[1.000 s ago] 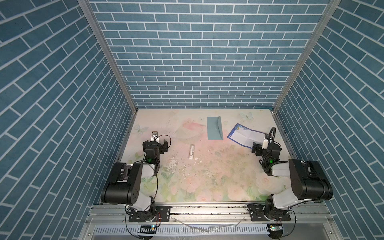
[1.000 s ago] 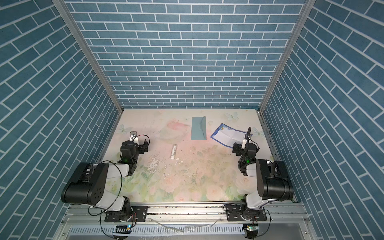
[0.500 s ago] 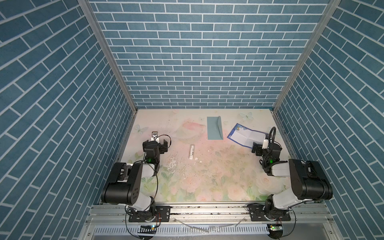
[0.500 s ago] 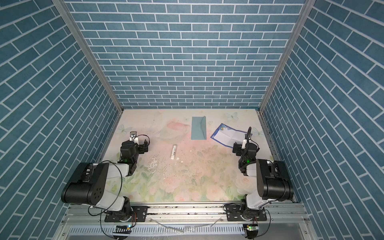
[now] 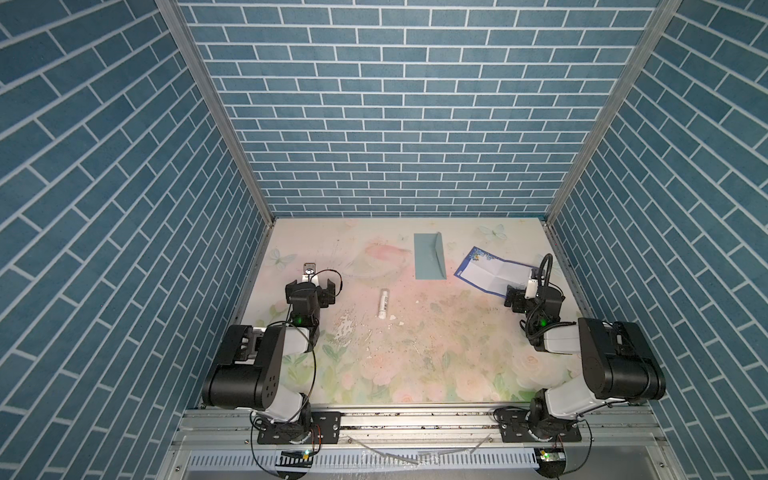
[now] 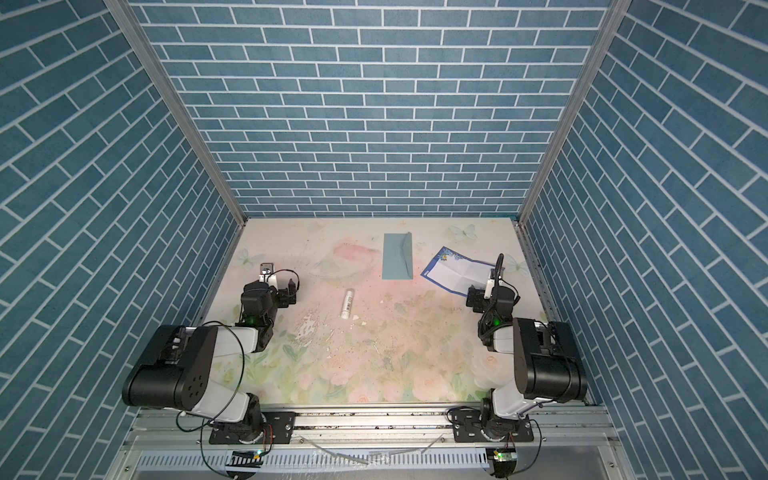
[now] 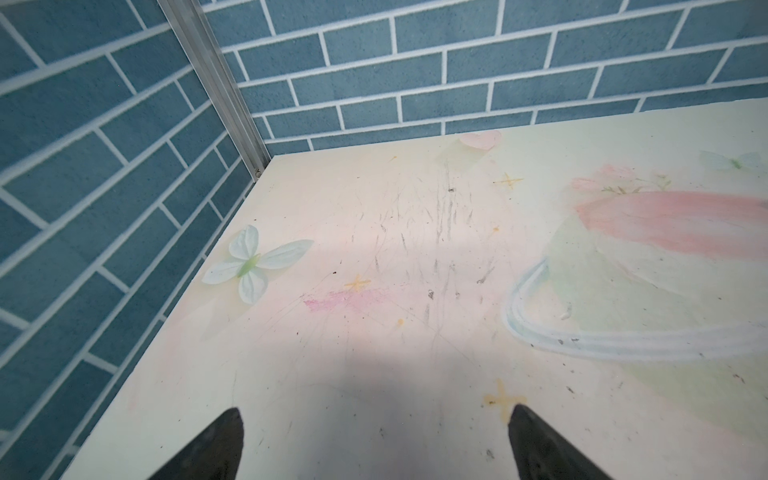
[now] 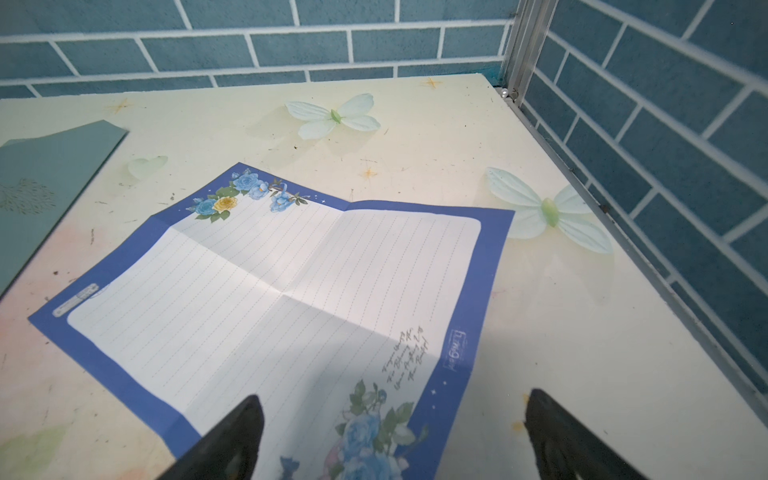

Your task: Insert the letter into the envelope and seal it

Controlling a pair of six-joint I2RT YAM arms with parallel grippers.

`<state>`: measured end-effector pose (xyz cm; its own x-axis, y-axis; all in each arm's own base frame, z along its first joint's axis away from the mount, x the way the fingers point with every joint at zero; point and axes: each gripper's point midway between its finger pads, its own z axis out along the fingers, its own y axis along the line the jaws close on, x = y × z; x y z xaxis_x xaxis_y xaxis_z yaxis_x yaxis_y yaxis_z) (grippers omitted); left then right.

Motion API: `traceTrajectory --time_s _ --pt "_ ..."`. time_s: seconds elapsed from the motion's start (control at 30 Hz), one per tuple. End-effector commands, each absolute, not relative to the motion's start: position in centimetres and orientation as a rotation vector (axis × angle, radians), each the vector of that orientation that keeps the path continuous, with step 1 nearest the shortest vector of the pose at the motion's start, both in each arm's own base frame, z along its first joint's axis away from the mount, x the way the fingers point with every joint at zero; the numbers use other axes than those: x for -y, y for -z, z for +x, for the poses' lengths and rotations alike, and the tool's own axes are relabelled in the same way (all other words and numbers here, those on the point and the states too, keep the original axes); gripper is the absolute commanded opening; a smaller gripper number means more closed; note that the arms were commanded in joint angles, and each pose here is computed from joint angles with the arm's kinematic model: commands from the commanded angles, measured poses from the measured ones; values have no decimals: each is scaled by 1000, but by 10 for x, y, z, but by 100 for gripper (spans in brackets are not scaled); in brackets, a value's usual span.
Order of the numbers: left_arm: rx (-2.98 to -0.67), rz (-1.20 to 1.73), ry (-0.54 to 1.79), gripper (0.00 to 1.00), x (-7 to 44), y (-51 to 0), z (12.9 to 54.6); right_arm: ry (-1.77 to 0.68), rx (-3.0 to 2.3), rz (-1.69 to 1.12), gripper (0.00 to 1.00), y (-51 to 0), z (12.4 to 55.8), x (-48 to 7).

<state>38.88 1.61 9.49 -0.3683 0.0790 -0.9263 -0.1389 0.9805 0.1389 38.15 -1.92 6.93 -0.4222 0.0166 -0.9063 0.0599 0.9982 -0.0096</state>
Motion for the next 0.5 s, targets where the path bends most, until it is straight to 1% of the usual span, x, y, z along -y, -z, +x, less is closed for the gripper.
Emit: traceTrajectory --time_s 0.0,0.07,0.13,0.2,0.3,0.4,0.47 --pt "-1916 -117 -278 100 -29 -108 387 48 -1952 51 92 -101 395 20" --pt "-1921 -135 -298 100 -32 -121 384 48 -1989 63 91 -116 393 21" --pt "-1910 -155 -325 100 -35 -141 380 19 -1978 55 91 -135 390 17" --pt "-1906 -216 -300 100 -37 -164 374 -28 -1948 67 91 -158 385 12" --pt "-1904 -268 -134 99 -23 -197 368 -95 -1929 82 91 -187 376 5" --pt "-1882 -223 89 100 7 -226 364 -163 -1928 79 93 -209 368 -4" --pt "-1884 -180 195 100 23 -236 360 -179 -1959 115 95 -216 363 -3"
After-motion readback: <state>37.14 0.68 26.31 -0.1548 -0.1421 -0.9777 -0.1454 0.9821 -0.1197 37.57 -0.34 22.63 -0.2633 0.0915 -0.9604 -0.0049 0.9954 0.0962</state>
